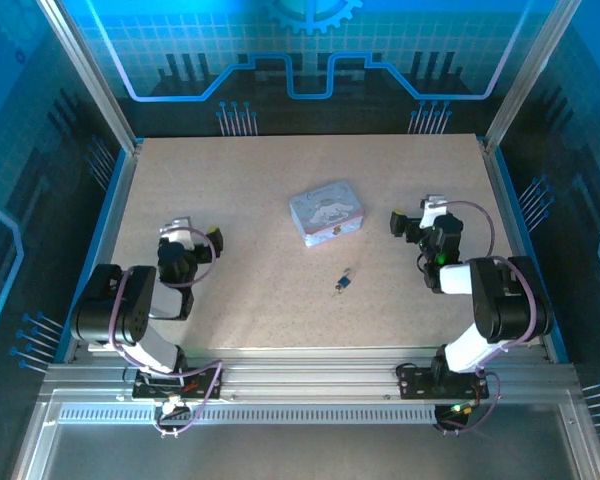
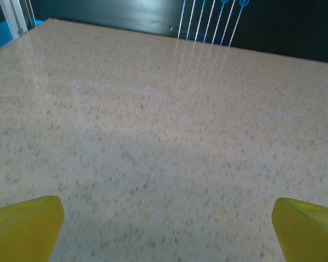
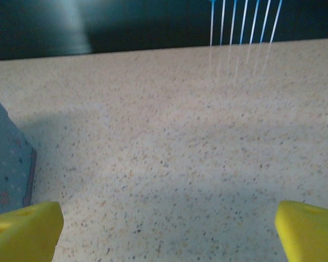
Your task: Unlock a padlock with a key
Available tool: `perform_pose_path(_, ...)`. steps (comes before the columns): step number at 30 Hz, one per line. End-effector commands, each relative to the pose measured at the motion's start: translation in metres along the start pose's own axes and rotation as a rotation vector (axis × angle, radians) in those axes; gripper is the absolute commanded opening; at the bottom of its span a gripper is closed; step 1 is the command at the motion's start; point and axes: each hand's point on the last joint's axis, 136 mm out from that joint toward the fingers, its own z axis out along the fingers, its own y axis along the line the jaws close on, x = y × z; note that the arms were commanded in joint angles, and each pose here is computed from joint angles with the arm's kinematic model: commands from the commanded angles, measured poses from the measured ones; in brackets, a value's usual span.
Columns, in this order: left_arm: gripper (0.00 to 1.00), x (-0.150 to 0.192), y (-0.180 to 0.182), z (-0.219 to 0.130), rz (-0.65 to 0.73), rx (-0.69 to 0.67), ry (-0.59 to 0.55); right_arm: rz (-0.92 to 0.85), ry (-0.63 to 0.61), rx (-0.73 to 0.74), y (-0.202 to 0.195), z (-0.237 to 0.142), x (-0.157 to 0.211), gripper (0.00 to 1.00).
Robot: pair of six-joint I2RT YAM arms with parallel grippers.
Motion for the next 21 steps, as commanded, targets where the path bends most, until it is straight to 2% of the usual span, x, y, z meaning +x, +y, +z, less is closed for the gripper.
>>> perform_pose_path(1, 0.99, -0.013, -0.006, 0.009, 0.01, 0.022, 0.002, -0.048, -0.082, -0.028, 0.005, 0.004, -0.035, 1.0)
perform_pose_path(10, 0.99, -0.01, -0.012, 0.019, 0.06, 0.006, 0.057, -0.069, -0.056, 0.033, 0.0, -0.02, -0.065, 1.0)
perform_pose_path(12, 0.99, -0.01, -0.013, 0.019, 0.061, 0.007, 0.055, -0.093, 0.053, 0.064, -0.005, -0.027, -0.053, 1.0)
perform_pose_path(14, 0.99, -0.01, -0.014, 0.019, 0.063, 0.013, 0.058, -0.085, 0.111, 0.103, -0.013, -0.036, -0.036, 1.0)
perform_pose_path(17, 0.99, -0.01, -0.015, 0.019, 0.066, 0.018, 0.06, -0.027, 0.025, 0.061, -0.012, -0.043, -0.021, 1.0)
perform_pose_path(21, 0.99, -0.01, -0.017, 0.02, 0.073, 0.029, 0.064, -0.042, 0.027, 0.049, -0.01, -0.033, 0.0, 1.0)
